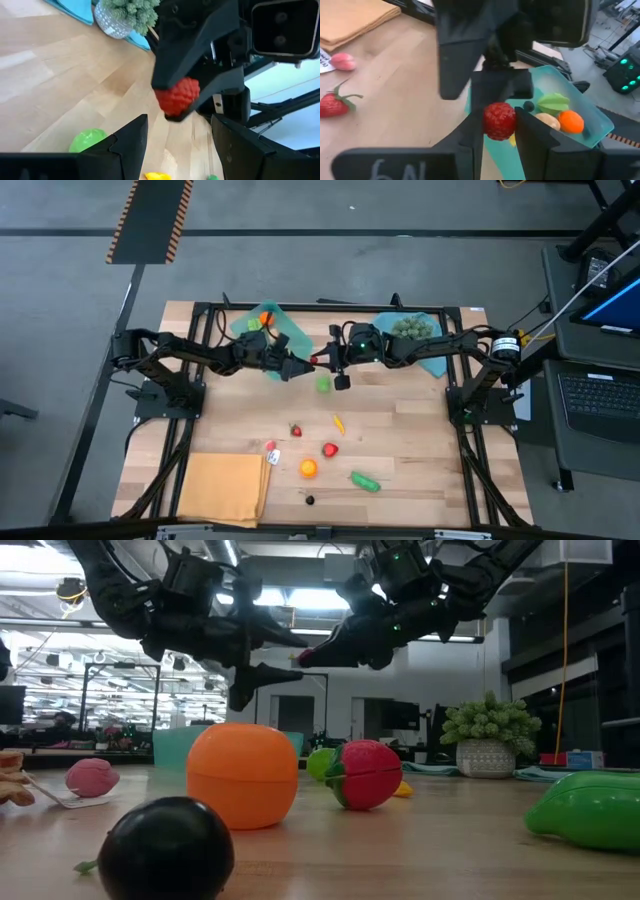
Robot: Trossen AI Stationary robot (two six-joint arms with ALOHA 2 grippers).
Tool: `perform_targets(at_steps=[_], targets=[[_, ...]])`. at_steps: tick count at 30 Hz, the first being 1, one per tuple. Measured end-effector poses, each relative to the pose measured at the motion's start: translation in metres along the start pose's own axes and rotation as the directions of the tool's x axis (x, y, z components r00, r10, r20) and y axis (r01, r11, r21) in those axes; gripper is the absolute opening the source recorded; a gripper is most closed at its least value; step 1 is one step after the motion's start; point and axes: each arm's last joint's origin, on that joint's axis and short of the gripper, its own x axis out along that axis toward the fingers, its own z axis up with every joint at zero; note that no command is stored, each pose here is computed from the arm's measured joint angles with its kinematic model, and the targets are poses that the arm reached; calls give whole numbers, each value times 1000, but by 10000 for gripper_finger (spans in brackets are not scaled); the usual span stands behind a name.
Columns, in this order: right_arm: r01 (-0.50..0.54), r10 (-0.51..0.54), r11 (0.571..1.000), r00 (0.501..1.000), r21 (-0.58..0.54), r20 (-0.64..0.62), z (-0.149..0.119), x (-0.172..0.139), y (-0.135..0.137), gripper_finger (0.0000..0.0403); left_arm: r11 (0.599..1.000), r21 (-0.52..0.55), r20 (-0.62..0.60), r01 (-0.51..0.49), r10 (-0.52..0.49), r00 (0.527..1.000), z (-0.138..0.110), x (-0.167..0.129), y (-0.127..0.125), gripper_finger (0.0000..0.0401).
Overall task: Pick and placing Produce into tupperware
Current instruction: Put the red raspberry into the blue bin
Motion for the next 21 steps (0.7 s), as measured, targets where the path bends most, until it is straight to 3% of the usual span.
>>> perform_targets(at_steps=[21], targets=[[-32,32,999,999,-7,22,4,1,7,92,1000,0,63,-26,26,998,0,1,-3,209]])
